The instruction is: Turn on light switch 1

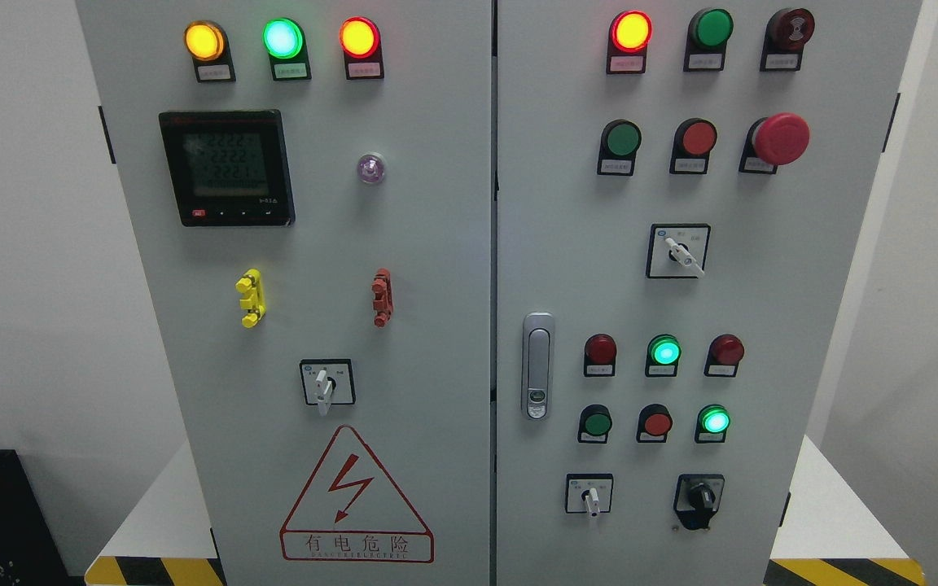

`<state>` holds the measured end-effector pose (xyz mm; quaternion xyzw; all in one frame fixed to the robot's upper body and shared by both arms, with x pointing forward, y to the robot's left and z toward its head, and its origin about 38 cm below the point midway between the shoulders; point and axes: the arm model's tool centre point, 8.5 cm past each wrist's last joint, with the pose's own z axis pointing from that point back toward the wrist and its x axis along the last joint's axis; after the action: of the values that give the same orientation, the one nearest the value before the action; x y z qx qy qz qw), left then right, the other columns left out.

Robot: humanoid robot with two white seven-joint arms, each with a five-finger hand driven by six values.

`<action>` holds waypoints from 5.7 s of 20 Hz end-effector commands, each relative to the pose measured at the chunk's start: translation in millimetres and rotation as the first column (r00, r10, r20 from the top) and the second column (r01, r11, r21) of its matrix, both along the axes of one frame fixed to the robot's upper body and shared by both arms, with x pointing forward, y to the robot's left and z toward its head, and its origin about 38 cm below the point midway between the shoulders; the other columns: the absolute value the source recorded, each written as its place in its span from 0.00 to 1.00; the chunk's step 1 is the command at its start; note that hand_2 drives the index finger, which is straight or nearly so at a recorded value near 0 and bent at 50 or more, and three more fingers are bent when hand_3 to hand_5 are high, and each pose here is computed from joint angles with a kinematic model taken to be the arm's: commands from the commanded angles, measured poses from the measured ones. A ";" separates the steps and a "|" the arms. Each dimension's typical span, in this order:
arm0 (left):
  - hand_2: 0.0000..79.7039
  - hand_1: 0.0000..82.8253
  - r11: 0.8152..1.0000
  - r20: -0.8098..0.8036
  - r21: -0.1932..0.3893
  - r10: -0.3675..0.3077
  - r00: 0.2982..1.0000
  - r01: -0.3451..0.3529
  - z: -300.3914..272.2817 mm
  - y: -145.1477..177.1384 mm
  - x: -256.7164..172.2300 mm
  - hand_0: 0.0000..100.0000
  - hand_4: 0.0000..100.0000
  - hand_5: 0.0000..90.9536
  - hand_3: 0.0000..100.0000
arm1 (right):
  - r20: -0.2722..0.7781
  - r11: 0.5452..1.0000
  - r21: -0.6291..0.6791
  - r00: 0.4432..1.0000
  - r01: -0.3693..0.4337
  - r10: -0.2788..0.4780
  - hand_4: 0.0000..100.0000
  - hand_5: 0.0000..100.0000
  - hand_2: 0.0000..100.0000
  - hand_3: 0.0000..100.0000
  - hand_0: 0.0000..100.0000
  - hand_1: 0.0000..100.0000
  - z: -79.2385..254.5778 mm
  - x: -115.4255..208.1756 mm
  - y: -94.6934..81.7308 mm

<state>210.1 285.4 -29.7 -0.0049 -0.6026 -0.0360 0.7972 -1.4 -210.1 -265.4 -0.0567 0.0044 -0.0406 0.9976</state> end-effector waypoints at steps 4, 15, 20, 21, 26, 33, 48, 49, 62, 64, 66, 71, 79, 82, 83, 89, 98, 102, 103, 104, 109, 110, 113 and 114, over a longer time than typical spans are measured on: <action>0.32 0.54 1.000 0.447 -0.006 -0.005 0.895 0.009 149.0 -11.3 48.5 0.48 0.75 0.68 0.56 | 0.000 1.000 -0.001 1.000 0.000 0.000 0.00 0.00 0.00 0.00 0.31 0.00 0.0 -0.1 -0.1; 0.46 0.70 0.998 0.512 -0.025 0.058 0.857 -0.053 213.9 -49.3 111.3 0.26 0.81 0.81 0.66 | 0.000 1.000 -0.001 1.000 0.000 0.000 0.00 0.00 0.00 0.00 0.31 0.00 0.0 -0.1 -0.1; 0.55 0.81 0.993 0.510 -0.036 0.113 0.853 -0.110 229.3 -57.2 127.0 0.15 0.86 0.87 0.78 | 0.000 1.000 -0.001 1.000 0.000 0.000 0.00 0.00 0.00 0.00 0.31 0.00 0.0 -0.1 -0.1; 0.56 0.81 0.990 0.511 -0.045 0.136 0.849 -0.132 233.1 -58.2 130.4 0.14 0.87 0.88 0.80 | 0.000 1.000 -0.001 1.000 0.000 0.000 0.00 0.00 0.00 0.00 0.31 0.00 0.0 -0.1 -0.1; 0.60 0.86 0.983 0.498 -0.055 0.178 0.849 -0.174 250.3 -62.5 146.1 0.12 0.90 0.96 0.84 | 0.000 1.000 -0.001 1.000 0.000 0.000 0.00 0.00 0.00 0.00 0.31 0.00 0.0 -0.1 -0.1; 0.61 0.87 0.973 0.500 -0.059 0.222 0.837 -0.223 257.1 -65.1 151.1 0.08 0.89 0.95 0.83 | 0.000 1.000 -0.001 1.000 0.000 0.000 0.00 0.00 0.00 0.00 0.31 0.00 0.0 -0.1 -0.1; 0.63 0.87 0.966 0.485 -0.044 0.245 0.839 -0.257 276.6 -73.2 173.7 0.06 0.90 0.96 0.83 | 0.000 1.000 -0.001 1.000 0.000 0.000 0.00 0.00 0.00 0.00 0.31 0.00 0.0 -0.1 -0.1; 0.63 0.87 0.965 0.484 -0.046 0.247 0.840 -0.257 277.0 -74.4 175.5 0.06 0.90 0.96 0.83 | 0.000 1.000 -0.001 1.000 0.000 0.000 0.00 0.00 0.00 0.00 0.31 0.00 0.0 -0.1 -0.1; 0.64 0.85 0.954 0.487 -0.040 0.278 0.828 -0.296 292.1 -81.6 184.9 0.04 0.91 0.96 0.83 | 0.000 1.000 -0.001 1.000 0.000 0.000 0.00 0.00 0.00 0.00 0.31 0.00 0.0 -0.1 -0.1; 0.64 0.85 0.953 0.486 -0.042 0.281 0.827 -0.298 294.3 -81.9 185.9 0.04 0.91 0.96 0.83 | 0.002 1.000 -0.001 1.000 0.000 0.000 0.00 0.00 0.00 0.00 0.31 0.00 0.0 0.8 -0.1; 0.64 0.85 0.949 0.490 -0.048 0.293 0.821 -0.310 297.5 -81.4 186.7 0.04 0.91 0.96 0.83 | 0.000 1.000 -0.001 1.000 0.000 0.000 0.00 0.00 0.00 0.00 0.31 0.00 0.0 -0.1 -0.1; 0.63 0.84 0.940 0.489 -0.057 0.320 0.812 -0.337 301.1 -79.7 188.3 0.04 0.91 0.96 0.83 | 0.000 1.000 -0.001 1.000 0.000 0.000 0.00 0.00 0.00 0.00 0.31 0.00 0.0 -0.1 -0.1; 0.63 0.85 0.934 0.481 -0.058 0.335 0.810 -0.352 301.1 -80.7 195.0 0.05 0.91 0.96 0.83 | 0.002 1.000 -0.001 1.000 0.000 0.000 0.00 0.00 0.00 0.00 0.31 0.00 0.0 0.8 -0.1; 0.63 0.86 0.935 0.476 -0.054 0.334 0.814 -0.351 300.5 -81.3 198.4 0.07 0.91 0.96 0.83 | 0.000 1.000 -0.001 1.000 0.000 0.000 0.00 0.00 0.00 0.00 0.31 0.00 0.0 -0.1 -0.1; 0.63 0.86 0.935 0.473 -0.054 0.333 0.816 -0.351 301.4 -81.6 199.7 0.07 0.91 0.96 0.83 | 0.002 1.000 -0.001 1.000 0.000 0.000 0.00 0.00 0.00 0.00 0.31 0.00 0.0 0.8 -0.1; 0.63 0.87 0.938 0.471 -0.052 0.325 0.820 -0.342 307.4 -86.6 207.4 0.10 0.91 0.96 0.84 | 0.000 1.000 -0.001 1.000 0.000 0.000 0.00 0.00 0.00 0.00 0.31 0.00 0.0 -0.1 -0.1; 0.64 0.87 0.939 0.466 -0.052 0.323 0.824 -0.339 308.6 -87.4 208.5 0.13 0.91 0.96 0.85 | 0.000 1.000 -0.001 1.000 0.000 0.000 0.00 0.00 0.00 0.00 0.31 0.00 0.0 -0.1 -0.1; 0.65 0.87 0.939 0.469 -0.053 0.323 0.822 -0.339 309.9 -87.5 208.8 0.14 0.91 0.96 0.85 | 0.000 1.000 -0.001 1.000 0.000 0.000 0.00 0.00 0.00 0.00 0.31 0.00 0.0 -0.1 -0.1; 0.65 0.87 0.939 0.469 -0.052 0.323 0.822 -0.340 309.9 -87.4 208.8 0.14 0.91 0.96 0.85 | 0.000 1.000 -0.001 1.000 0.000 0.000 0.00 0.00 0.00 0.00 0.31 0.00 0.0 -0.1 -0.1; 0.65 0.87 0.939 0.467 -0.051 0.323 0.823 -0.340 309.4 -87.5 209.1 0.14 0.91 0.96 0.85 | 0.000 1.000 -0.001 1.000 0.000 0.000 0.00 0.00 0.00 0.00 0.31 0.00 0.0 -0.1 -0.1; 0.66 0.87 0.938 0.463 -0.048 0.325 0.824 -0.343 310.6 -87.1 210.1 0.15 0.92 0.96 0.85 | 0.000 1.000 -0.001 1.000 0.000 0.000 0.00 0.00 0.00 0.00 0.31 0.00 0.0 -0.1 -0.1; 0.66 0.86 0.938 0.465 -0.049 0.325 0.824 -0.342 311.2 -87.1 210.3 0.15 0.92 0.96 0.85 | 0.000 1.000 -0.001 1.000 0.000 0.000 0.00 0.00 0.00 0.00 0.31 0.00 0.0 -0.1 -0.1; 0.66 0.85 0.939 0.468 -0.052 0.325 0.822 -0.341 313.1 -87.7 210.7 0.15 0.92 0.96 0.86 | 0.000 1.000 -0.001 1.000 0.000 0.000 0.00 0.00 0.00 0.00 0.31 0.00 0.0 -0.1 -0.1; 0.66 0.85 0.938 0.469 -0.053 0.326 0.821 -0.342 314.3 -87.6 211.0 0.15 0.92 0.96 0.86 | 0.000 1.000 -0.001 1.000 0.000 0.000 0.00 0.00 0.00 0.00 0.31 0.00 0.0 -0.1 -0.1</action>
<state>419.4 198.6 282.9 0.1234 -0.7685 0.0933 0.6209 -1.3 -210.1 -265.4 -0.0567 0.0044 -0.0406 0.9976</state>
